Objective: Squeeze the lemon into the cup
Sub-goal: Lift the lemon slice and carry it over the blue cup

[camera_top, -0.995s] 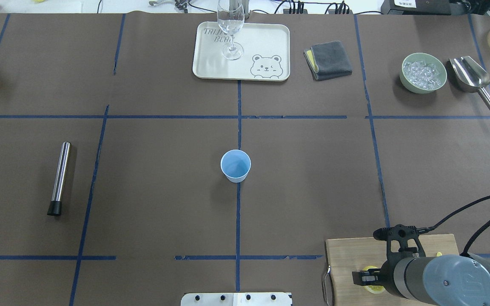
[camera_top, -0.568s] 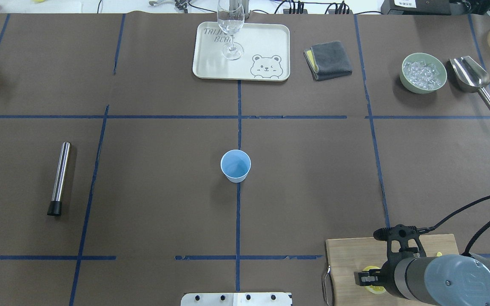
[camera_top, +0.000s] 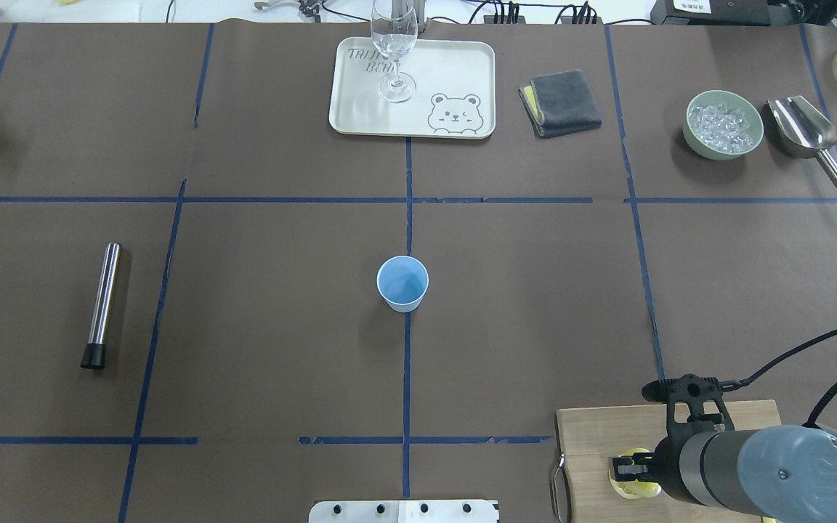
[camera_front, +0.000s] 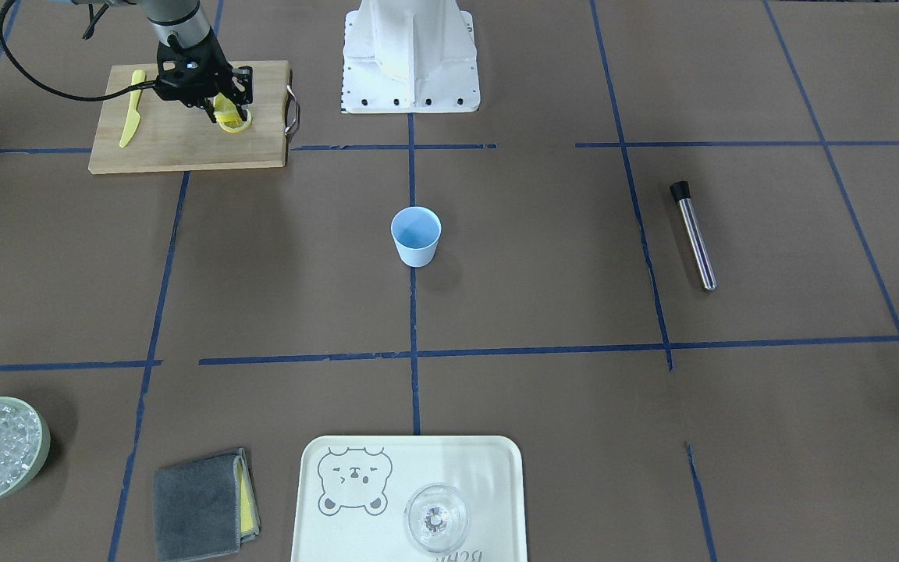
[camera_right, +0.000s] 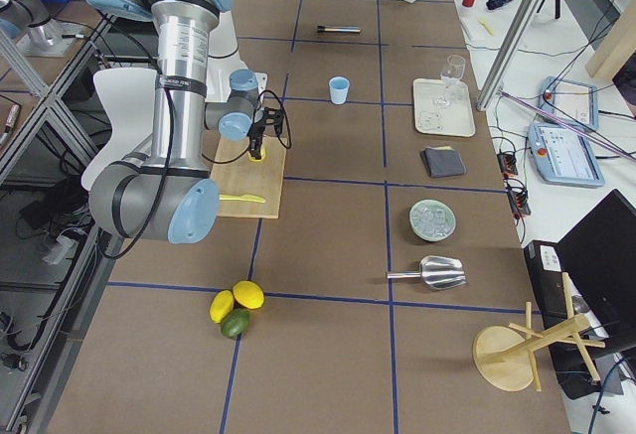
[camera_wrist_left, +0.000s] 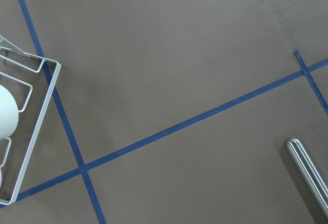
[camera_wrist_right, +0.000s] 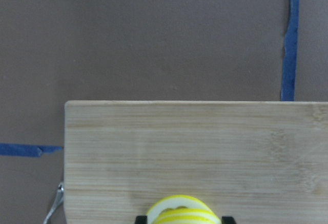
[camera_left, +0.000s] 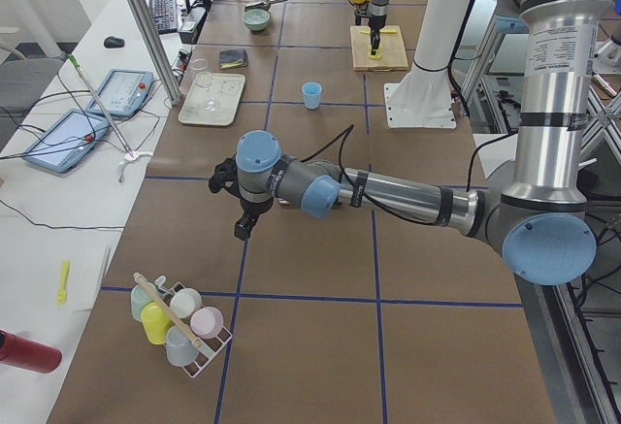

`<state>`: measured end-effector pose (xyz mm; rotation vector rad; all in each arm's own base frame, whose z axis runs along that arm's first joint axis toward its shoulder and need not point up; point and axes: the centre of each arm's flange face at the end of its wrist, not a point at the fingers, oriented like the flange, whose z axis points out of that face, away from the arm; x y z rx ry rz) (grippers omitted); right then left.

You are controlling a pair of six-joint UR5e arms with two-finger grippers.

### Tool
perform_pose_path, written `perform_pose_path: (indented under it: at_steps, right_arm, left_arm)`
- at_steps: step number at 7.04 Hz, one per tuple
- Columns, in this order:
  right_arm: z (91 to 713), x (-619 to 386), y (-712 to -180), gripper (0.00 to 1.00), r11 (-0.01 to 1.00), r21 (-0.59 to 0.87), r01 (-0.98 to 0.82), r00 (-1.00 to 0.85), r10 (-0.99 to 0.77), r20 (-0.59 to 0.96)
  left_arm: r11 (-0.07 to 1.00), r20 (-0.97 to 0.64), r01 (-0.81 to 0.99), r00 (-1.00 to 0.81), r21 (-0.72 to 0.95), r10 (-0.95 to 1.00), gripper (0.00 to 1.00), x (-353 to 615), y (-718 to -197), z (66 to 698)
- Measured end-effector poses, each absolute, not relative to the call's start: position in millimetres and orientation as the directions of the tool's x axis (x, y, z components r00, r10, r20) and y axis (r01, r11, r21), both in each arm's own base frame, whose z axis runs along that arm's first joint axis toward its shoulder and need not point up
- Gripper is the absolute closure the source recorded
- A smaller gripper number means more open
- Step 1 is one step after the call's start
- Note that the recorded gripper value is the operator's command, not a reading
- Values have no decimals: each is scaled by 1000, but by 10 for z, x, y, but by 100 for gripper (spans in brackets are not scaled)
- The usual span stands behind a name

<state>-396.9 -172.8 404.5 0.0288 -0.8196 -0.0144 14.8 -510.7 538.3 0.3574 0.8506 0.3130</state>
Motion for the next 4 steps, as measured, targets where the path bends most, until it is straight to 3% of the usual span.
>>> perform_pose_path:
  at_steps: [4]
  right_arm:
    - [3824, -3984, -1966, 56, 998, 31, -50, 646, 9, 764]
  left_arm:
    - [896, -671, -124, 621, 426, 405, 0, 142, -5103, 5380]
